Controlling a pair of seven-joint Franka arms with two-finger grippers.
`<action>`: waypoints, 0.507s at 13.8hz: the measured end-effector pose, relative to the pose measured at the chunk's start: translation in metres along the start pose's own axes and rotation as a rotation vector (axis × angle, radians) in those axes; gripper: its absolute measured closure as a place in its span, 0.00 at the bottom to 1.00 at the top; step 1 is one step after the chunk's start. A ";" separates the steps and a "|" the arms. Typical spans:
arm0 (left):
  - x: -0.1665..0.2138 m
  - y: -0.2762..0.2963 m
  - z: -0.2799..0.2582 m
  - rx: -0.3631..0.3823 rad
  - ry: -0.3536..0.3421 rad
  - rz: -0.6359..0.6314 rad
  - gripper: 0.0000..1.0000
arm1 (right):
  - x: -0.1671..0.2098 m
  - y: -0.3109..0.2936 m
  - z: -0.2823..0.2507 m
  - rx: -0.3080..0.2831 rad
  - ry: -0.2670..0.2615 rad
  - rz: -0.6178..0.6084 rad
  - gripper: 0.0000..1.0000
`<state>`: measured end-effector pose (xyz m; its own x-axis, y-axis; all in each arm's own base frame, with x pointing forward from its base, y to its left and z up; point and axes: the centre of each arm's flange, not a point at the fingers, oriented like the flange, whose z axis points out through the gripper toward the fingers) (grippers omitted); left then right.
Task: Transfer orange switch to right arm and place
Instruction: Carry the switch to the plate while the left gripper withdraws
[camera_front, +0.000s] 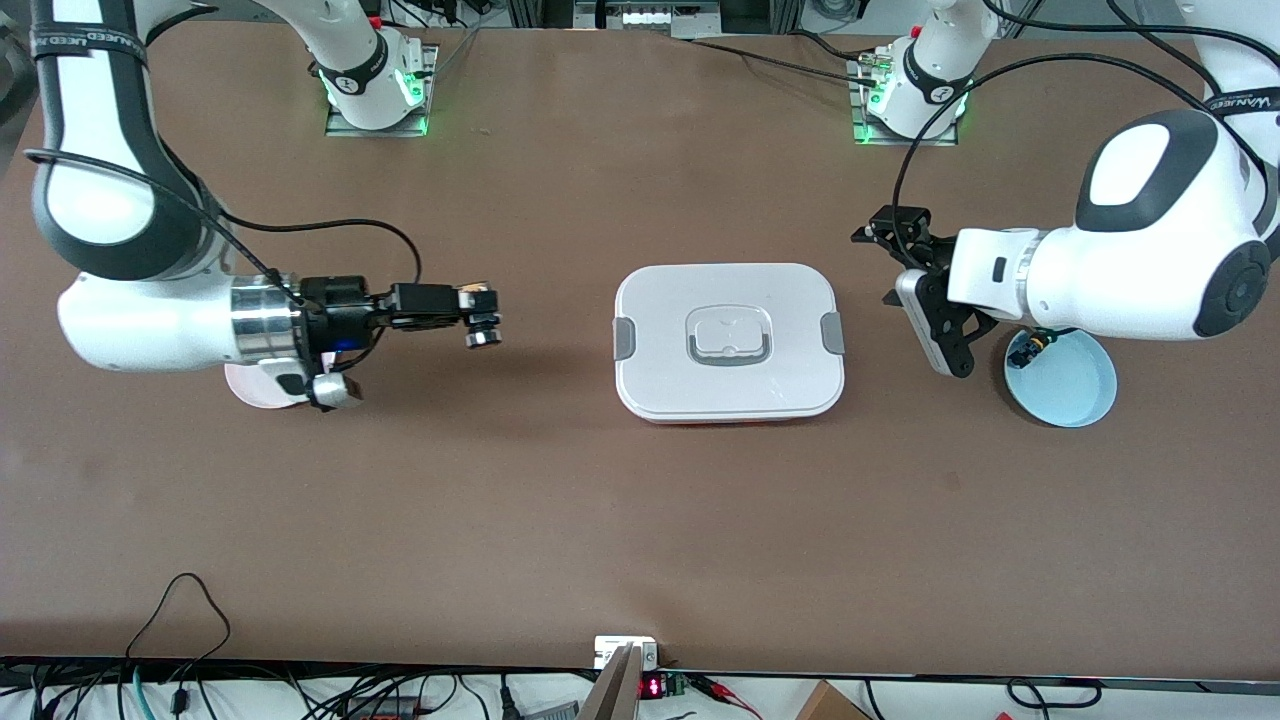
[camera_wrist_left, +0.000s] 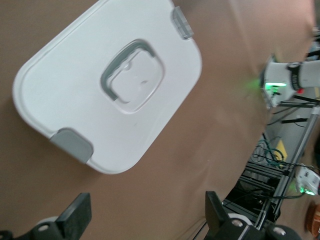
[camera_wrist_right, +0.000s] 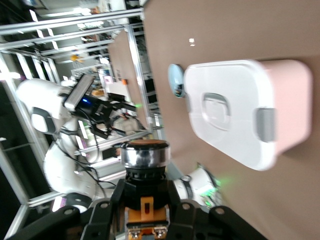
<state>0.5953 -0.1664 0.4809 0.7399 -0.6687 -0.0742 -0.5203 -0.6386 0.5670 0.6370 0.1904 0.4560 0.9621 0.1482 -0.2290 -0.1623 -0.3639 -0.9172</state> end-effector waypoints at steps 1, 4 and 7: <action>-0.001 0.001 0.000 0.073 -0.043 -0.051 0.00 | -0.002 0.001 -0.018 -0.036 -0.015 -0.011 0.66; -0.004 0.009 0.000 0.271 -0.169 -0.151 0.00 | -0.014 0.005 -0.082 -0.160 -0.047 -0.028 0.66; -0.018 0.007 -0.034 0.403 -0.191 -0.237 0.00 | -0.030 0.007 -0.133 -0.321 -0.074 -0.064 0.66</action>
<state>0.5932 -0.1462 0.5137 0.7859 -0.5209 -0.3331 -0.4986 -0.8525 0.1569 0.6362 0.0609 0.4993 0.9477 0.2419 -0.2084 -0.0137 -0.6213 -0.7834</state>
